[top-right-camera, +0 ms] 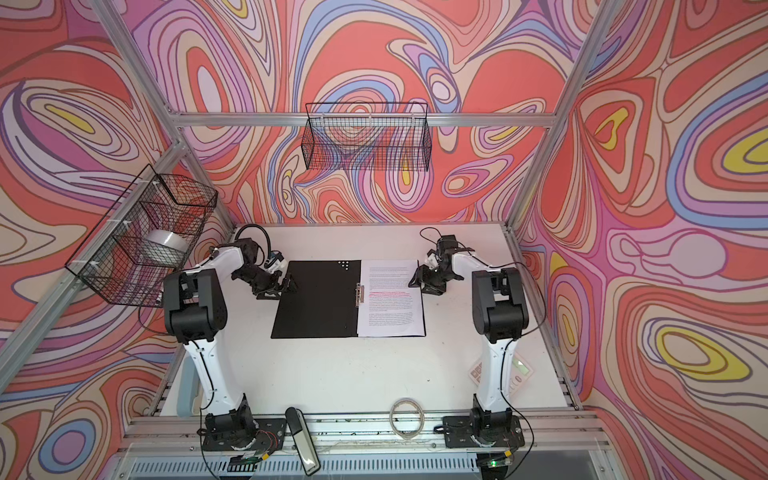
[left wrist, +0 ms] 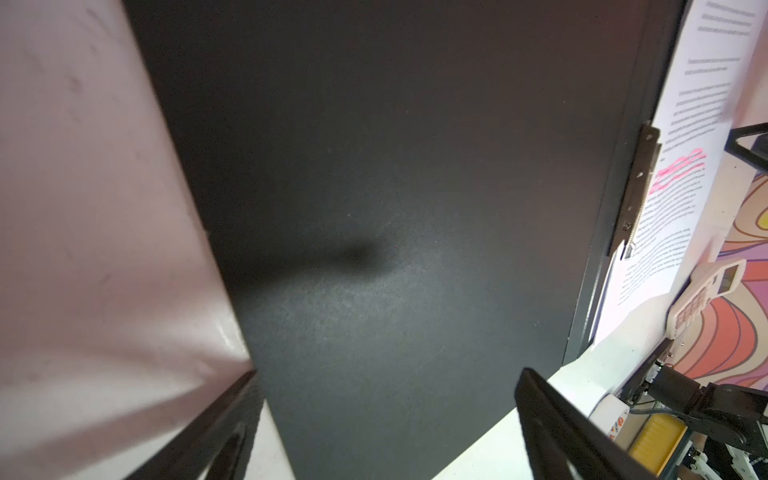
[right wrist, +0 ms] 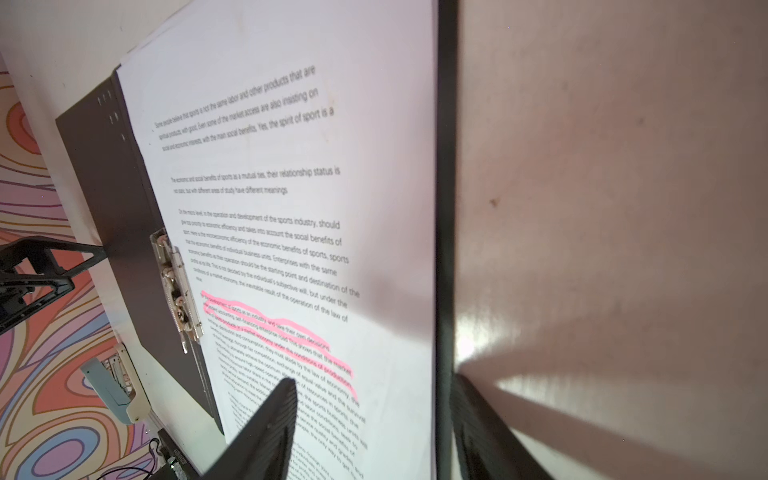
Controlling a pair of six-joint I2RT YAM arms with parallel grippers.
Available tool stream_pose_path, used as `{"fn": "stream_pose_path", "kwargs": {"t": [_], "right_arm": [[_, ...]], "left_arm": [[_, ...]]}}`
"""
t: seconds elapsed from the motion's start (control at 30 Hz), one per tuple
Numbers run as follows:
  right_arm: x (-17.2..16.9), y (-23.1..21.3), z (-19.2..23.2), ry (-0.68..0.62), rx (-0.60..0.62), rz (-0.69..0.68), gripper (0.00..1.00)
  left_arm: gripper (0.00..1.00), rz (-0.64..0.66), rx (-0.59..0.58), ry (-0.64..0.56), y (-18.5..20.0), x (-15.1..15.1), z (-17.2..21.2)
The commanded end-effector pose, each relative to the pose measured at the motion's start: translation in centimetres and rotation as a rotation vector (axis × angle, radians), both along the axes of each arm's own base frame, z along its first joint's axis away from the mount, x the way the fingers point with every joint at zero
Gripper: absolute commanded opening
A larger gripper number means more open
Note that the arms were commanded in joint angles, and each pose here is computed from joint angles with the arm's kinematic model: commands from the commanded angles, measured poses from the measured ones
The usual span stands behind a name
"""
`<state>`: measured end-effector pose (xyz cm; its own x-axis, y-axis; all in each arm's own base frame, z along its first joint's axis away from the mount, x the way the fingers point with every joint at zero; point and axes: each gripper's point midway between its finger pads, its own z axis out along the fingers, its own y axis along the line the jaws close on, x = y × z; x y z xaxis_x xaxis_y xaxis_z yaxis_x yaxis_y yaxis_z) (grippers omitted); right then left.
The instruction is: Put the files into the folder
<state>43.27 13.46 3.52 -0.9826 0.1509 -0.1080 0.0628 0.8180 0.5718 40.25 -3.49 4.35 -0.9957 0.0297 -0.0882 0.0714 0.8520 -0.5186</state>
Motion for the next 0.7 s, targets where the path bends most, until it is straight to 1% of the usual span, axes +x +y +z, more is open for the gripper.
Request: {"fn": "stream_pose_path", "kwargs": {"t": [0.0,0.67], "right_arm": [[-2.7,0.5,-4.1,0.133,-0.028,0.034,0.62],[-2.8,0.5,-4.3,0.144,-0.033,0.046,0.62]], "left_arm": [[0.95,-0.051,-0.172,-0.004,-3.5,-1.4,3.0],[0.94,-0.066,-0.261,-0.034,-4.7,-1.9,5.6]]}}
